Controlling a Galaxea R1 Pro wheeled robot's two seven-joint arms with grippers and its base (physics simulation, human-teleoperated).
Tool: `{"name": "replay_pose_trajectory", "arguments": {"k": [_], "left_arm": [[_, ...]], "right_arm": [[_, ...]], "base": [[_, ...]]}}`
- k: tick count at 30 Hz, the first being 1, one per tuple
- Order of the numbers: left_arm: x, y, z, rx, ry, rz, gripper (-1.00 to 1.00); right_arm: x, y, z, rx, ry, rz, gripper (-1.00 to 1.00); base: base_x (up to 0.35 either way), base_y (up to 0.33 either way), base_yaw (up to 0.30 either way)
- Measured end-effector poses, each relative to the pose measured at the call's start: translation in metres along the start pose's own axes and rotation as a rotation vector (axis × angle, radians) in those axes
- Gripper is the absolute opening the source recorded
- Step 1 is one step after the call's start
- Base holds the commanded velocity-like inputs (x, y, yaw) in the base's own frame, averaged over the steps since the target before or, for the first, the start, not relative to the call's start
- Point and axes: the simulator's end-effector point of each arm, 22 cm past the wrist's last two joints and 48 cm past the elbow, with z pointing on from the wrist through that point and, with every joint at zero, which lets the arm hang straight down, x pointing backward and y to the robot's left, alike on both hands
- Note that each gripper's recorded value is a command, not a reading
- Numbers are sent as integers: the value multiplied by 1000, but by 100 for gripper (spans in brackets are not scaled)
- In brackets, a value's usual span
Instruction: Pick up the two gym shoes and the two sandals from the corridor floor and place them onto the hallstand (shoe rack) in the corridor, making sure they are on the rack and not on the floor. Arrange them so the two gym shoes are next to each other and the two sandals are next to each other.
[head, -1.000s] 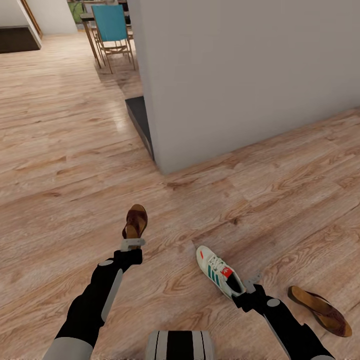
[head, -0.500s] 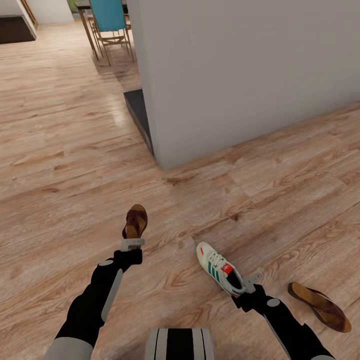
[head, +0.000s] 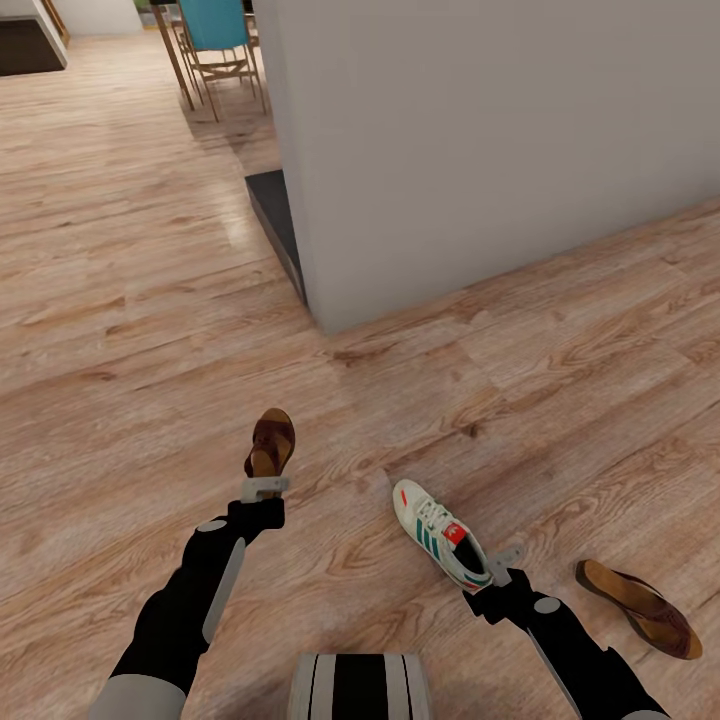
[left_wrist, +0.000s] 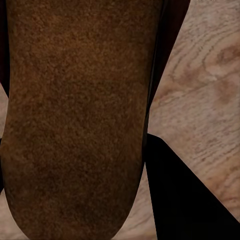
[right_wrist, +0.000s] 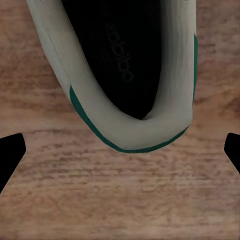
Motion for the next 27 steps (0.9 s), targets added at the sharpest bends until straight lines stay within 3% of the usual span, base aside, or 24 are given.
{"name": "replay_pose_trajectory", "arguments": {"k": [7,27], "left_arm": [[0,1,0,-2,0,-2,-100],[11,2,7,-3,22,-4,-100]], "right_arm": [[0,0,0,1,0,0,100],[10,4,6,-9,20,3,100]], "base": [[157,0,0],[5,0,0]]}}
